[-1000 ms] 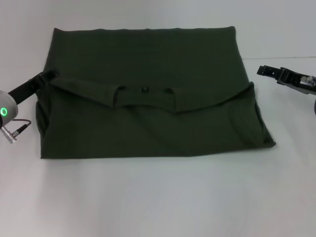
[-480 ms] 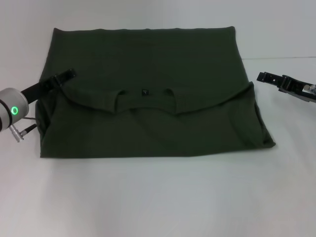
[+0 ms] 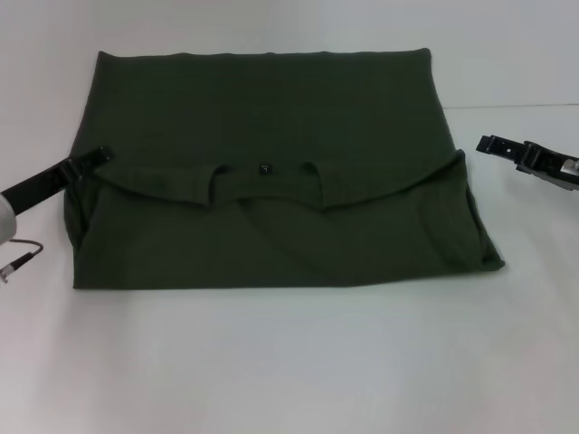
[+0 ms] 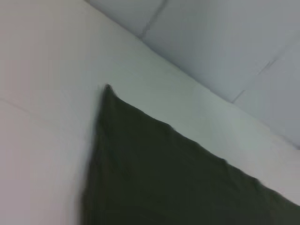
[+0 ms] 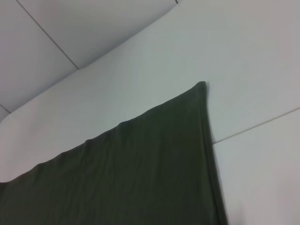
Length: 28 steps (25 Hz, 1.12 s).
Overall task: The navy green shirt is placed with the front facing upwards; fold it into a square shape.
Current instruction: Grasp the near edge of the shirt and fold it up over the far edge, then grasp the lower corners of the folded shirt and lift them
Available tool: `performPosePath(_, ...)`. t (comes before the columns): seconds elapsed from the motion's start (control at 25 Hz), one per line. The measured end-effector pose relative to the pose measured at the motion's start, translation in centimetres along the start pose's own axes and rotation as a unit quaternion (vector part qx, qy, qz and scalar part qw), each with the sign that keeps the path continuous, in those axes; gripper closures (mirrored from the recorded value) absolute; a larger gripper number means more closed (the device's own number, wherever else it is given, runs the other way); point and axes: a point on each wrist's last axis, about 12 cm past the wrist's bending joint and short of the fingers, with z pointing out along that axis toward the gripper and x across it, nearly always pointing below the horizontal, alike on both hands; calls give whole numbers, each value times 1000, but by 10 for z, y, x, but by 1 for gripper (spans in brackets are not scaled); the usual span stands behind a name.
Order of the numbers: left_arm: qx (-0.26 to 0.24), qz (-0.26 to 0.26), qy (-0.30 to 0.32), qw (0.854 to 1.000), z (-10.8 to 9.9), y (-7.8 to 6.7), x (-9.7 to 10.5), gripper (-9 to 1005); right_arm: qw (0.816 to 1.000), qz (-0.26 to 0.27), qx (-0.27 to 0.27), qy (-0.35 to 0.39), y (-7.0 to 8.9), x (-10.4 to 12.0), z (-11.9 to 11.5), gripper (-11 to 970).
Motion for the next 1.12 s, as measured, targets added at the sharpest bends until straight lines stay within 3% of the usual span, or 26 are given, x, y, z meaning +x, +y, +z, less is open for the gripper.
performPosePath(0.16, 53, -14, 40, 998, -16, 0, 1, 147, 1000, -4, -8, 6, -2, -2, -4, 28)
performPosePath(0.24, 69, -16, 88, 994, -27, 2, -1, 147, 1000, -9, -19, 16, -4, -3, -8, 28)
performPosePath(0.36, 61, -3, 143, 988, -42, 6, -7, 147, 999, -11, -41, 32, -5, -2, -15, 28)
performPosePath(0.56, 29, 32, 178, 983, -60, 19, -20, 148, 997, -9, -58, 48, -11, 1, -26, 29)
performPosePath(1.12, 10, 84, 204, 975, -44, 11, -12, 148, 997, -7, -56, 49, -13, 4, -27, 30)
